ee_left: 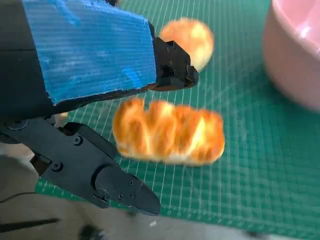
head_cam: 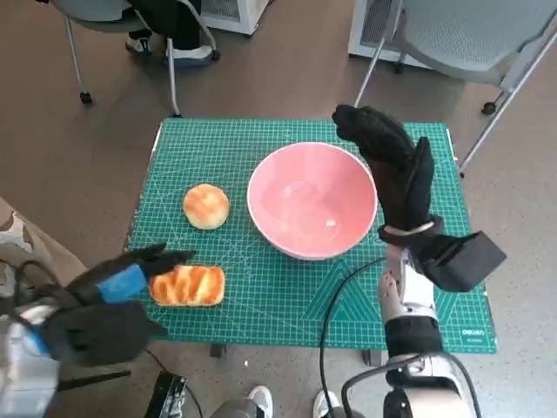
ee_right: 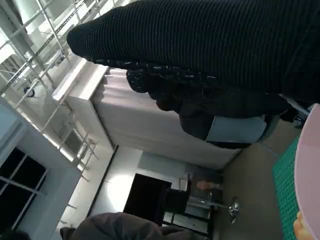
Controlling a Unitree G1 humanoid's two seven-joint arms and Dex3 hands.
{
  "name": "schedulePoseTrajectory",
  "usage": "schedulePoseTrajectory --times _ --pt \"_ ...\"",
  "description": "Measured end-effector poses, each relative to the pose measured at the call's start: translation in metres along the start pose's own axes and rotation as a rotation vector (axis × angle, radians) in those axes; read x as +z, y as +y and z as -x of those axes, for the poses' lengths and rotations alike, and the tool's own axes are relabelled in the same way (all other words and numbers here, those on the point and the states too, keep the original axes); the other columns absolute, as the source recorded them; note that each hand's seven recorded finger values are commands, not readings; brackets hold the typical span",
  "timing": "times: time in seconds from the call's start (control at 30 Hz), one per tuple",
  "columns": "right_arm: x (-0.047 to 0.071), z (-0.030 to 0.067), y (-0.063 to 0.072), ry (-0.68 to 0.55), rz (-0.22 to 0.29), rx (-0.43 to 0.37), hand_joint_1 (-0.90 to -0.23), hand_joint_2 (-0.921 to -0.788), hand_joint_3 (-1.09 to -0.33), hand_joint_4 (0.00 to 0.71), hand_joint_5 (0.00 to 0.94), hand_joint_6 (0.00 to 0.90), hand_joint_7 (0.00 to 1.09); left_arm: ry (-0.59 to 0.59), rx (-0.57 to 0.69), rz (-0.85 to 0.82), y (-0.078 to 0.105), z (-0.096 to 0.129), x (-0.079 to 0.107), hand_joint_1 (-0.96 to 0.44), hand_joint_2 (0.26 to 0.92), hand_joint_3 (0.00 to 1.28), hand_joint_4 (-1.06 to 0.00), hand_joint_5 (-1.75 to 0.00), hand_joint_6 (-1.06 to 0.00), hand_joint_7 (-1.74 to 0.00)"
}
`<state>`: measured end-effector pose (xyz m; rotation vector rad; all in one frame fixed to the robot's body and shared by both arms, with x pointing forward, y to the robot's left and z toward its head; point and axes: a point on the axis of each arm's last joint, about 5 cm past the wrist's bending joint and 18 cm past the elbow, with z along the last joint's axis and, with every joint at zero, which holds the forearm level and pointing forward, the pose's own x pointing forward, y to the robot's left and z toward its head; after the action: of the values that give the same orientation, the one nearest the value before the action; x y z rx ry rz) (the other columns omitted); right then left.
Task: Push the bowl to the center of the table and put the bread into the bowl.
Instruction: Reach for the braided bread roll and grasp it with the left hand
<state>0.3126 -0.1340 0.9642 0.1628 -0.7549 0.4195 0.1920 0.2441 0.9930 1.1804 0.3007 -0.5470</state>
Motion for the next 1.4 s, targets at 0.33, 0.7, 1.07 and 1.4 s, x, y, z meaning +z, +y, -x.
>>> schedulePoseTrajectory --times 0.33,0.7,1.07,1.4 --pt "0.002 -0.0011 0.001 -0.013 0.005 0.000 -0.659 -0.921 -0.790 0.230 0.002 0.158 0.35 0.024 0.024 -0.026 0.002 0.000 0.007 -0.42 0.675 0.00 -0.12 -0.01 -0.30 -0.07" --pt "0.001 0.0014 0.002 -0.003 0.002 -0.007 -0.658 -0.921 -0.791 0.230 0.002 0.148 0.36 0.055 0.041 -0.035 -0.001 -0.006 0.004 -0.40 0.672 0.00 -0.12 -0.01 -0.30 -0.06" --pt "0.000 0.0023 0.002 0.000 0.000 -0.008 -0.655 -0.921 -0.792 0.231 0.002 0.139 0.38 0.067 0.034 -0.031 -0.002 -0.016 0.001 -0.42 0.675 0.00 -0.13 0.00 -0.31 -0.05" --pt "-0.001 0.0024 0.004 0.002 -0.005 -0.009 -0.662 -0.921 -0.793 0.232 0.002 0.129 0.40 0.069 0.060 -0.045 0.003 -0.022 0.003 -0.43 0.685 0.01 -0.13 0.00 -0.32 -0.04"
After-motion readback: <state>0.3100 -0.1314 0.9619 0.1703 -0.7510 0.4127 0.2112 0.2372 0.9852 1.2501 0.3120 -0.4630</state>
